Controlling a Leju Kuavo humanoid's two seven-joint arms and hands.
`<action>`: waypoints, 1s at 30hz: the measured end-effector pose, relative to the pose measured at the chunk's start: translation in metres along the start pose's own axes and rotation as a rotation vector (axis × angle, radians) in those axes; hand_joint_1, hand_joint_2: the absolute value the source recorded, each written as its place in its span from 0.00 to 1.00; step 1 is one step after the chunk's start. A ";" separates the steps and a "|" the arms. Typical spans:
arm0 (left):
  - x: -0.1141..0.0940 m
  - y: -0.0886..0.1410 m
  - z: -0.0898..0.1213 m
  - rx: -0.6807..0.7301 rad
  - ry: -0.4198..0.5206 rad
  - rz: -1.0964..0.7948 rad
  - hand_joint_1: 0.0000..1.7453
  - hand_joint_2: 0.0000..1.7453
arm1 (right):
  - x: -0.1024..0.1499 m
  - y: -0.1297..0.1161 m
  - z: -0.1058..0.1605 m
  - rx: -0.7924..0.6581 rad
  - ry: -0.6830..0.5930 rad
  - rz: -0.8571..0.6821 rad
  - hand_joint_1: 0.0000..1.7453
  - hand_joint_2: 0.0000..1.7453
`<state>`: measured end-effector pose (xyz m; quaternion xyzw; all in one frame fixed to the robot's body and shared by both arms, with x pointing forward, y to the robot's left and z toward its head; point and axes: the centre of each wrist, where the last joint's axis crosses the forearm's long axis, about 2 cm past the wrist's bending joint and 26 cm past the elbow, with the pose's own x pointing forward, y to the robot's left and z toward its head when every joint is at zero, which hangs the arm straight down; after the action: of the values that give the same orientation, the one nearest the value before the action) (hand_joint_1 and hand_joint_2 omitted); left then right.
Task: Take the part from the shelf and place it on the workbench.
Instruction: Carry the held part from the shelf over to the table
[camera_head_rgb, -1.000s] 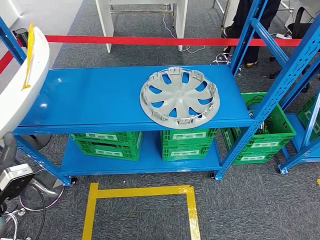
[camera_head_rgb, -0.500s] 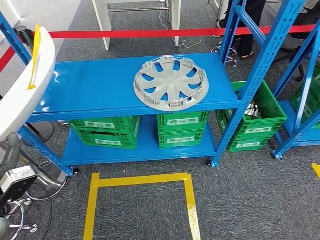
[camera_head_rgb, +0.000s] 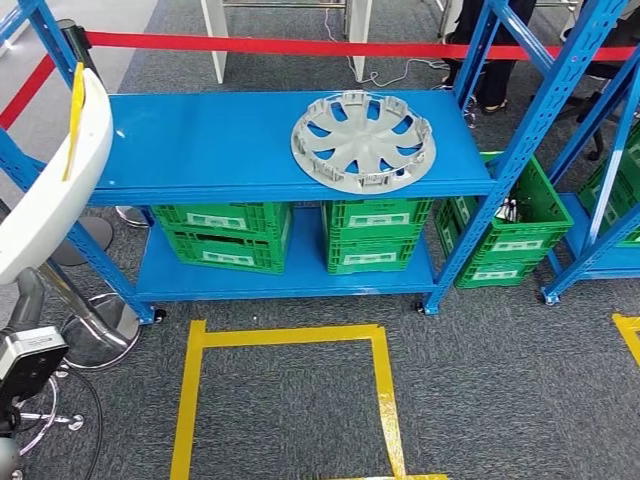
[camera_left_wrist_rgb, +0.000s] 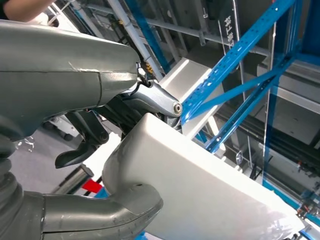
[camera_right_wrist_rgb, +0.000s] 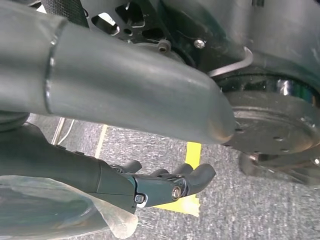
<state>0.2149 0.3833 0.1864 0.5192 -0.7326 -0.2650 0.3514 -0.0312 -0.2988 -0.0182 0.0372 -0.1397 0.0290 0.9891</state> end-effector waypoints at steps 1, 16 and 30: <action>0.000 0.000 0.000 -0.001 0.001 0.001 1.00 1.00 | 0.000 0.000 0.000 0.000 -0.001 0.000 0.00 0.00; -0.008 0.005 0.002 -0.007 0.009 -0.001 1.00 1.00 | 0.009 0.003 -0.001 0.040 -0.070 -0.017 0.00 0.00; -0.017 0.013 -0.002 0.016 0.013 -0.016 1.00 1.00 | 0.010 0.005 -0.007 0.074 -0.066 -0.054 0.00 0.00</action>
<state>0.2129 0.4036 0.1930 0.5297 -0.7280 -0.2587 0.3500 -0.0197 -0.2928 -0.0218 0.0786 -0.1700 0.0061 0.9823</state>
